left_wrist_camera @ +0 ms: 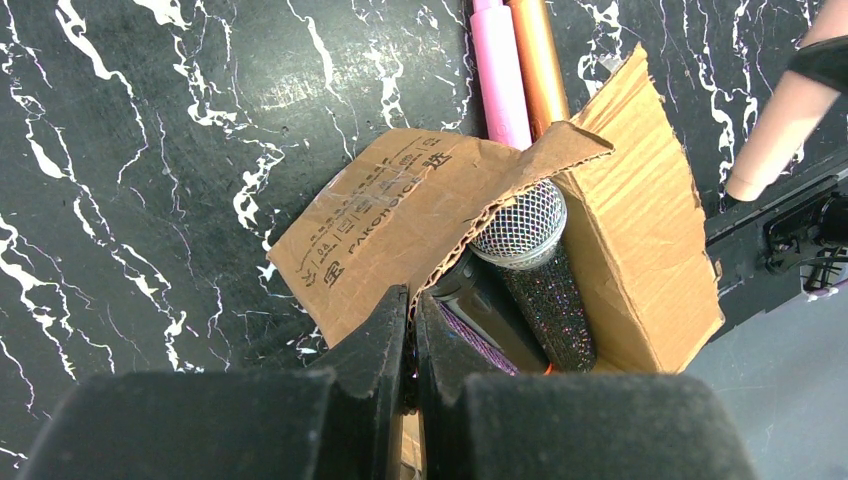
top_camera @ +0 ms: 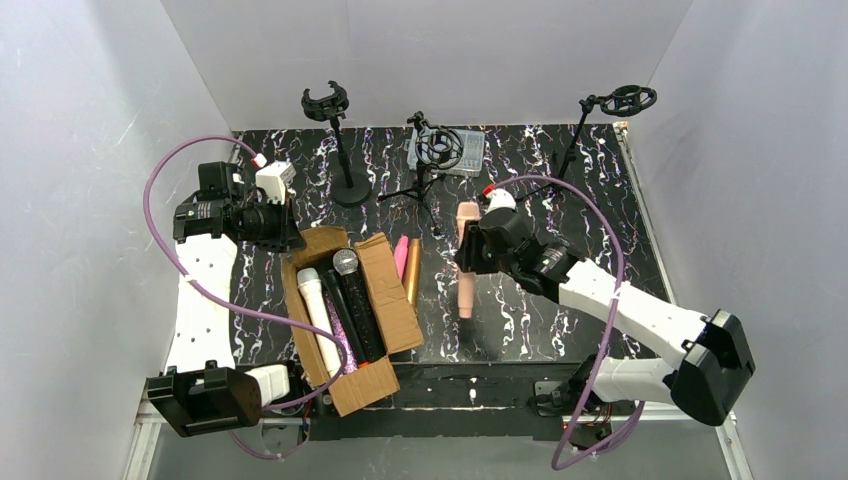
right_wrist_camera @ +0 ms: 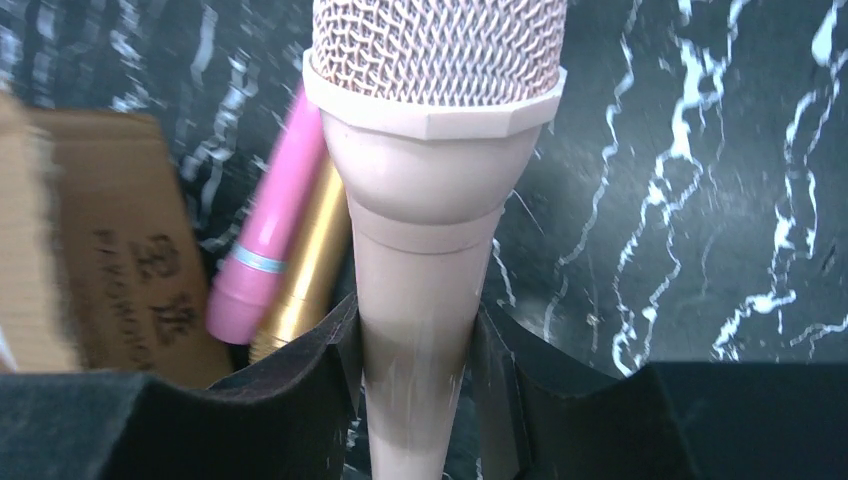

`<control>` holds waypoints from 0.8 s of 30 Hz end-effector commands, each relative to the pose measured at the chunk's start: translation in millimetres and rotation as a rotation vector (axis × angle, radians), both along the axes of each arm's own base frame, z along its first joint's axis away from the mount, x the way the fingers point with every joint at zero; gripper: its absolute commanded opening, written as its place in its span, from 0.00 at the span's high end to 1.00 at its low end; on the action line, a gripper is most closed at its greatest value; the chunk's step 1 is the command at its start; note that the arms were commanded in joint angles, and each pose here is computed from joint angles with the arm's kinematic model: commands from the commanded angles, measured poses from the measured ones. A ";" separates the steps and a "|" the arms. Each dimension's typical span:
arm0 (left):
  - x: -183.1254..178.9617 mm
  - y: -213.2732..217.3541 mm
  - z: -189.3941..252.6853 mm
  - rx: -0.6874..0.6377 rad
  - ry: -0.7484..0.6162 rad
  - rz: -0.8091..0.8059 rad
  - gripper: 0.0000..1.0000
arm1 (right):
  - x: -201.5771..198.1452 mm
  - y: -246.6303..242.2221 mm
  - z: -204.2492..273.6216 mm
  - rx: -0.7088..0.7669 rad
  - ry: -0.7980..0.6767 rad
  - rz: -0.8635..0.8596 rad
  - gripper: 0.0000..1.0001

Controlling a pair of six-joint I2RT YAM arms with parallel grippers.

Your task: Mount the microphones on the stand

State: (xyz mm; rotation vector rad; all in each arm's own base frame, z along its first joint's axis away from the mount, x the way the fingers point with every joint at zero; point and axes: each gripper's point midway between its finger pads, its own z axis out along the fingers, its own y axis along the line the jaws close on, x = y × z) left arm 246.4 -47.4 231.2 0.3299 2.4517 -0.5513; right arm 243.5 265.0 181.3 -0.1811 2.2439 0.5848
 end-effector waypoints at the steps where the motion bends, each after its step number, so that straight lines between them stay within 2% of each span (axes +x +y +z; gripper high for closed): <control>1: -0.9 -8.9 16.2 -0.039 -0.057 -0.031 1.00 | -7.4 -3.6 -34.5 -0.010 0.090 0.042 0.95; 8: -2.4 -11.5 16.9 -0.052 -0.058 -0.037 1.00 | 4.5 -3.9 -92.0 -0.066 0.188 0.018 0.96; 17: -4.2 -13.9 20.7 -0.064 -0.066 -0.043 1.00 | 15.5 21.0 -126.1 -0.029 0.285 0.025 0.97; 21: -4.5 -14.0 20.2 -0.063 -0.066 -0.048 1.00 | 9.5 40.7 -131.1 0.042 0.326 0.039 0.92; 24: -4.0 -14.8 19.5 -0.069 -0.062 -0.051 1.00 | 3.8 49.2 -134.1 0.060 0.347 0.048 0.76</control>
